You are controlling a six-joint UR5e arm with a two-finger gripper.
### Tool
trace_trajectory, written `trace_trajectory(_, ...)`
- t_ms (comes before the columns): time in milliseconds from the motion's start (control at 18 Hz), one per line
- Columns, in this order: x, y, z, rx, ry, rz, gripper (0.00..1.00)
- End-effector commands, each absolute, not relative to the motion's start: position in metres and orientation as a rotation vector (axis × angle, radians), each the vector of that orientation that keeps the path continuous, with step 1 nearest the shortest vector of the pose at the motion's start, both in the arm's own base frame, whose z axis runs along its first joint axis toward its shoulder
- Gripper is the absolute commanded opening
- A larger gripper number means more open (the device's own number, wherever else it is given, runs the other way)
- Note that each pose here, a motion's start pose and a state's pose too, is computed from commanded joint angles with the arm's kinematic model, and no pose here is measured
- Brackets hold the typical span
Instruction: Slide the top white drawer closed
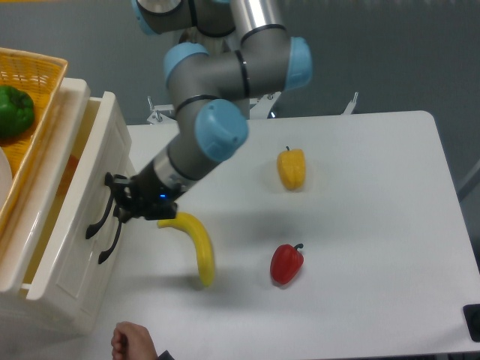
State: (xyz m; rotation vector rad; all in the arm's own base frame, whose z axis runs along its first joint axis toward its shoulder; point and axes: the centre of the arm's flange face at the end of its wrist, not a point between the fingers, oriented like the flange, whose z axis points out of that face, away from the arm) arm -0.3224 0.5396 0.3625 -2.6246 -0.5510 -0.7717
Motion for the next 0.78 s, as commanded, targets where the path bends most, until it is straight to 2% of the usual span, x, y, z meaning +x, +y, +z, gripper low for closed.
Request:
trace_trajectory(278,-0.414,0.477,0.377,-2.552,-0.679,-0.654,0.28)
trace_trajectory(389,-0.443,0.450,0.381,-2.561,-0.684,-0.575,0.39)
trace_trajectory(500,-0.465,0.426,0.379,-2.578,-0.696,-0.519,0.56)
trace_trajectory(611,-0.479,0.407,0.375,-2.613,-0.734,-0.470,0.63)
trace_trajectory(667,-0.485,0.399,0.374,-2.640,-0.754,-0.439,0.75)
trace_trajectory(722,-0.487,0.395,0.372,-2.677,-0.766,-0.400,1.00)
trace_trajectory(778,-0.490,0.390,0.370,-2.714,-0.777,-0.360,1.00)
